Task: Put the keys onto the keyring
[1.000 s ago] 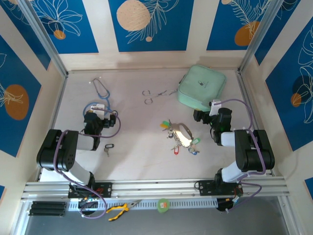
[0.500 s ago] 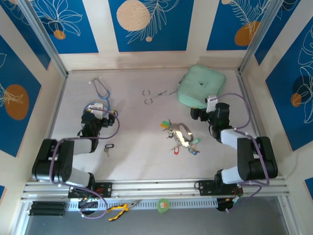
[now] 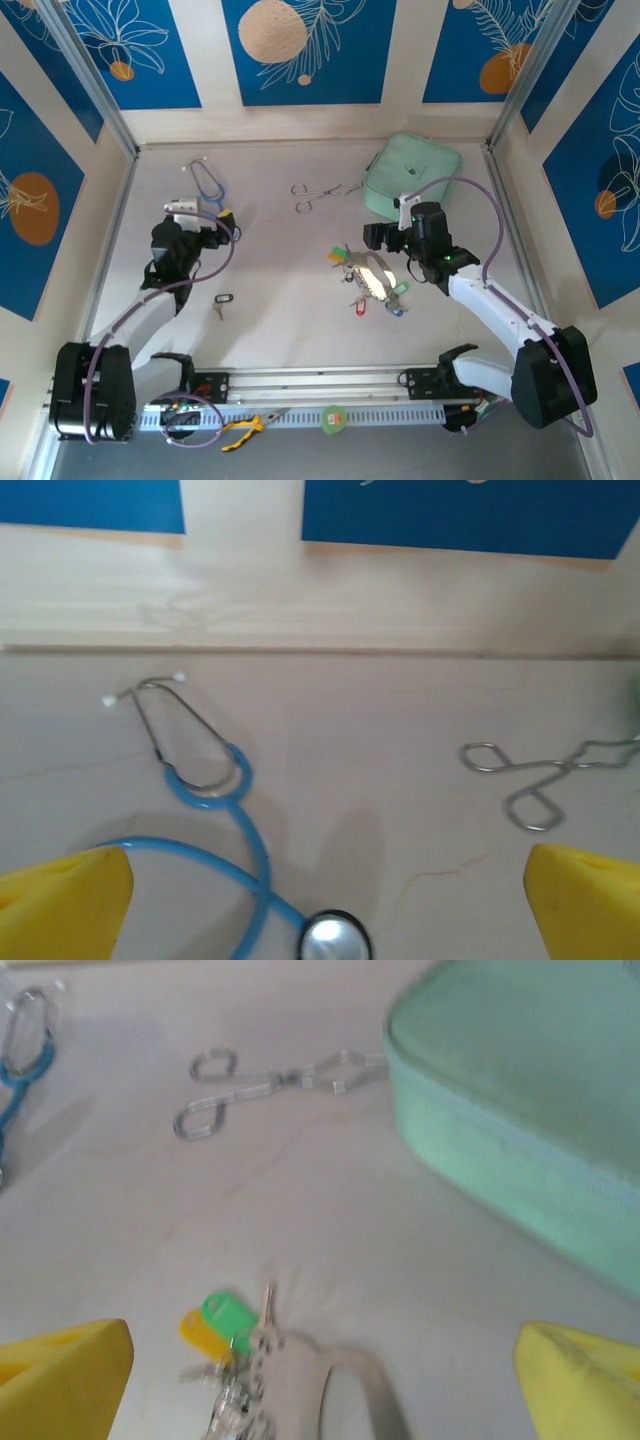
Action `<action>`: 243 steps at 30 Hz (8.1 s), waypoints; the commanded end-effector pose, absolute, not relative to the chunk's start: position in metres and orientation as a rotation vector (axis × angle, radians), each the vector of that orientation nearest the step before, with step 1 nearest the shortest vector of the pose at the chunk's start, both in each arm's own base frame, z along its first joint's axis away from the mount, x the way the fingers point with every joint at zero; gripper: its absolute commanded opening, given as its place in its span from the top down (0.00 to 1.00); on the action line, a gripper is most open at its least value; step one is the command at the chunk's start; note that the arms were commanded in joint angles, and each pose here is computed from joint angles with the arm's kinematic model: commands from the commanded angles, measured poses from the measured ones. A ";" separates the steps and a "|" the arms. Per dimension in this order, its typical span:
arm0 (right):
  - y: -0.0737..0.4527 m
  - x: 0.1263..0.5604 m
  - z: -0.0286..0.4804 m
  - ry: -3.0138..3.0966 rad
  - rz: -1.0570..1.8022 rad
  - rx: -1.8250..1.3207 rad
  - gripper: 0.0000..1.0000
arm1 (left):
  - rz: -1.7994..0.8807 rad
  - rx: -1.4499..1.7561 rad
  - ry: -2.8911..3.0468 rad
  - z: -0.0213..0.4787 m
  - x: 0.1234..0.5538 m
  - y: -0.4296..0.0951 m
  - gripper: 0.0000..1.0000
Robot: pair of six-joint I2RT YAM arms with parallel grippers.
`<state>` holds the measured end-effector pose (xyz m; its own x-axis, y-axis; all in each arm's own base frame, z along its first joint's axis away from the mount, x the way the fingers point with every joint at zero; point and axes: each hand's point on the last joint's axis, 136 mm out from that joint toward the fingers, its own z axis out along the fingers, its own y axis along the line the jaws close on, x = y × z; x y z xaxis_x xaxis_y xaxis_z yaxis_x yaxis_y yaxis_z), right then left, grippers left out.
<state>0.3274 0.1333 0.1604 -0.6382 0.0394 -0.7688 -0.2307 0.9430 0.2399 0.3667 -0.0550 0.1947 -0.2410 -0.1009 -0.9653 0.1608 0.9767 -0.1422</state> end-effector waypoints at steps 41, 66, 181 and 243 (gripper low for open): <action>0.188 0.293 0.043 2.929 0.333 0.123 0.71 | -0.682 0.076 2.180 0.116 0.304 -0.228 0.02; 0.206 0.300 0.039 2.940 0.438 0.053 0.83 | -0.674 0.081 2.179 0.117 0.302 -0.229 0.02; 0.296 0.253 0.118 2.481 0.593 -0.930 1.00 | -0.475 0.490 1.847 0.197 0.286 -0.217 0.11; 0.310 0.168 0.118 1.814 0.876 -1.554 1.00 | -1.010 1.671 1.356 0.113 0.166 -0.311 0.72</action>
